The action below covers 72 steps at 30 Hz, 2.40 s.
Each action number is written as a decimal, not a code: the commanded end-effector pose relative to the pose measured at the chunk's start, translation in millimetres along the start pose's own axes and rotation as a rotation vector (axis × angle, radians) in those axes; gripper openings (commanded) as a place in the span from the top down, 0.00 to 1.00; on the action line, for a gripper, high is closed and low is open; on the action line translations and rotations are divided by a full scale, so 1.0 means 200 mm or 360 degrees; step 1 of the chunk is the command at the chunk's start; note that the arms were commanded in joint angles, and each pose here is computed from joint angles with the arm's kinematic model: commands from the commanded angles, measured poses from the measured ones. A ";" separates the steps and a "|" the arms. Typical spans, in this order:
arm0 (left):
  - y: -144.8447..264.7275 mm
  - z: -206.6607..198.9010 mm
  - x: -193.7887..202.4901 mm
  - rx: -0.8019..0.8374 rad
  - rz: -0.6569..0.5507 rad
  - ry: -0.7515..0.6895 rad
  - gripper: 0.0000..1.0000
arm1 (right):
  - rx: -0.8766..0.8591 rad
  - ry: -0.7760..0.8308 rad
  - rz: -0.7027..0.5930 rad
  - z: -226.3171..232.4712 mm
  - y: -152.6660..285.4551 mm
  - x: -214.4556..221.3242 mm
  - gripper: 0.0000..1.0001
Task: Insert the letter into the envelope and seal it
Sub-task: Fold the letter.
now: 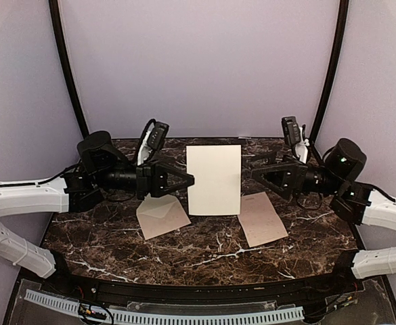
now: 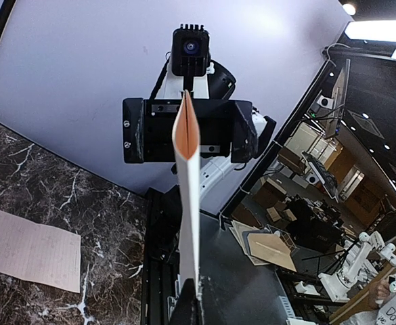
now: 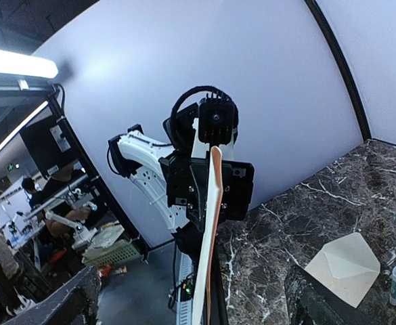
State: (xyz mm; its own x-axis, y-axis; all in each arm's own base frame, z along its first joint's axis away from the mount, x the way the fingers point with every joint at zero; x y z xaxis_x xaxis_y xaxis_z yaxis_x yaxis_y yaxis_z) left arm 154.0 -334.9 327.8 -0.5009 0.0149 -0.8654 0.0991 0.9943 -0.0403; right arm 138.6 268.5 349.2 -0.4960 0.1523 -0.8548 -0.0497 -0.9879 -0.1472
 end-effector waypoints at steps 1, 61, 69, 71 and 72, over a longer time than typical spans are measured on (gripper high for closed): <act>0.04 -0.08 -0.05 0.0026 -0.0060 -0.0073 1.00 | -0.0009 0.0066 -0.0089 0.05 0.05 -0.04 0.02; 0.00 -0.01 0.01 -0.0068 0.0028 -0.0046 0.42 | 0.0038 -0.0059 0.0084 -0.05 -0.24 0.07 1.00; 0.03 0.01 -0.13 -0.0153 -0.0054 -0.0094 0.49 | 0.0005 -0.0104 0.0238 -0.06 -0.23 0.17 1.00; 0.03 0.01 -0.15 -0.0162 -0.0079 -0.0090 0.52 | 0.0008 -0.0113 0.0267 -0.06 -0.23 0.19 1.00; 0.03 0.02 -0.16 -0.0159 -0.0083 -0.0085 0.54 | 0.0013 -0.0115 0.0280 -0.07 -0.23 0.19 1.00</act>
State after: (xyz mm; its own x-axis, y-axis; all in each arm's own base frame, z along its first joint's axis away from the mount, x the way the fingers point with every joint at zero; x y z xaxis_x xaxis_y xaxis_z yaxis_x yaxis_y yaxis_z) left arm 169.4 -335.3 335.8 -0.4798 0.0086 -0.8773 0.0154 0.9999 0.0013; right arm 140.8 319.0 322.6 -0.5650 0.0229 -0.8248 -0.0095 -0.9997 -0.0212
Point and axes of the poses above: each gripper's point midway between its finger pads, its own y axis back along the fingers, its own z axis along the line the jaws close on, x = y × z, the point moved 4 cm from there along y, back along the fingers, and after that the axes turned 2 degrees about -y, right-handed, at the moved point
